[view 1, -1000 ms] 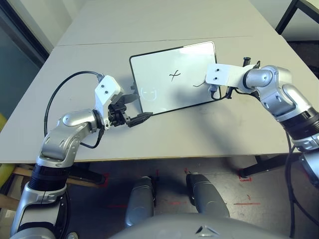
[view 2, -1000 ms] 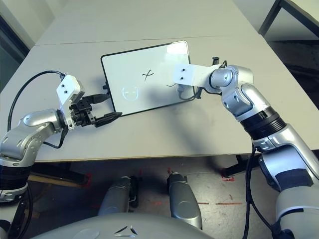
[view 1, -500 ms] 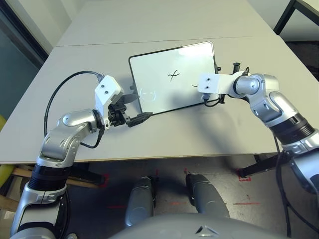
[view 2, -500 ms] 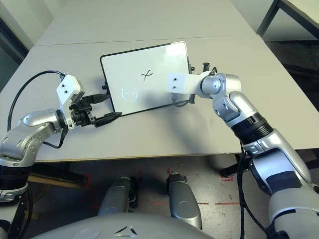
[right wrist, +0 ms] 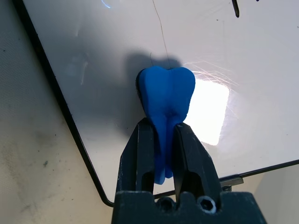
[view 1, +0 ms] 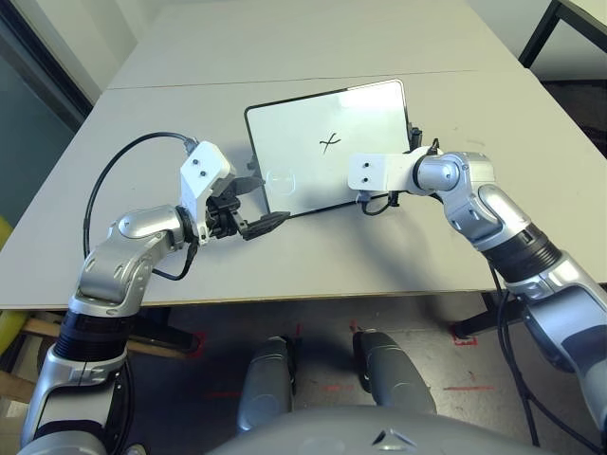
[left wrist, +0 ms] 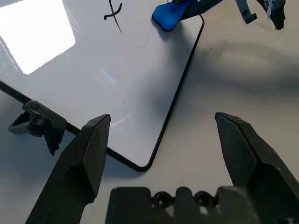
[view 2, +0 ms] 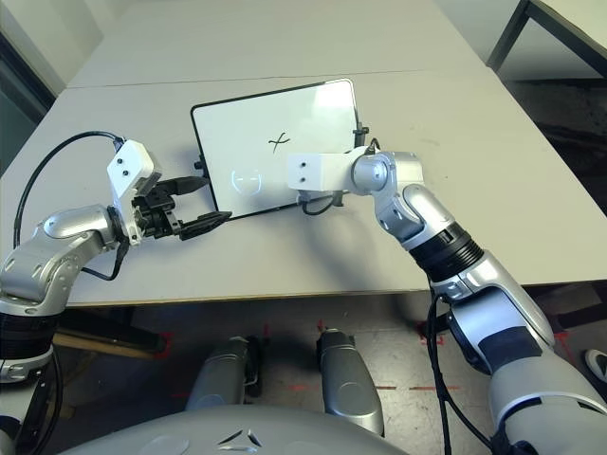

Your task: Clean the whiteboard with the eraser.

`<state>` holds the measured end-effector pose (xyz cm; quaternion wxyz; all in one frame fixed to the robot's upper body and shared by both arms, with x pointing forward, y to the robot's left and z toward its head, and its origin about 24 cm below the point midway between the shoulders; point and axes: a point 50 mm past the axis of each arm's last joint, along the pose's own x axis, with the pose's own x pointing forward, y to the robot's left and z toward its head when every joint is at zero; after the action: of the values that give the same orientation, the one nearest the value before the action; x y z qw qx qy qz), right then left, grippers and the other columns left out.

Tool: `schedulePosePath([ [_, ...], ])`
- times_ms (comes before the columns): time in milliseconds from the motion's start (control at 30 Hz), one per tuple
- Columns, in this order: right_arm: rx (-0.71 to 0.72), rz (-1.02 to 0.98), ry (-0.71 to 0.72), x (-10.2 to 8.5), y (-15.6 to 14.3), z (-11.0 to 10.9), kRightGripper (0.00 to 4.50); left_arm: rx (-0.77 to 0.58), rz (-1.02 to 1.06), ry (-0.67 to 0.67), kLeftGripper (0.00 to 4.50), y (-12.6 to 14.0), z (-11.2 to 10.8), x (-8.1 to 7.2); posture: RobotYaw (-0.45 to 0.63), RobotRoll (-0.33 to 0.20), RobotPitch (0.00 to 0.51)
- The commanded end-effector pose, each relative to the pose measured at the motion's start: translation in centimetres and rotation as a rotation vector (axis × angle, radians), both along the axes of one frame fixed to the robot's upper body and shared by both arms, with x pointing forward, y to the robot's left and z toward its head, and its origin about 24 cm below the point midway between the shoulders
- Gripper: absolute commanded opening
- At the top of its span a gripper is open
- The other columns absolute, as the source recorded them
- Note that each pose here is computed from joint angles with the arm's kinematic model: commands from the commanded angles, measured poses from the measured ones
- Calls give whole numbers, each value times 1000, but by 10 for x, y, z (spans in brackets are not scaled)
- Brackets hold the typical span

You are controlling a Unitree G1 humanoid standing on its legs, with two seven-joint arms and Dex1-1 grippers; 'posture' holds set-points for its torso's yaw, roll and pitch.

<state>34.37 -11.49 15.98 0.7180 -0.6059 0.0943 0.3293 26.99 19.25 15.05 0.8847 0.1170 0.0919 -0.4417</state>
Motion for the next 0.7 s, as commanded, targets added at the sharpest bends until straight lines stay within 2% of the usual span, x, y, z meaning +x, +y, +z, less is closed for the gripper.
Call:
schedulePosePath([
  [33, -34, 3, 23, -1, -1, -6, 348, 13, 1, 19, 4500, 0, -5, 1, -166, 0, 122],
  [467, -150, -155, 13, 8, -56, -5, 343, 10, 0, 16, 4500, -1, -6, 1, -171, 0, 124],
  [700, -128, -178, -25, 14, -58, 2, 341, 9, -3, 16, 4500, -1, -7, 2, -174, 0, 124],
])
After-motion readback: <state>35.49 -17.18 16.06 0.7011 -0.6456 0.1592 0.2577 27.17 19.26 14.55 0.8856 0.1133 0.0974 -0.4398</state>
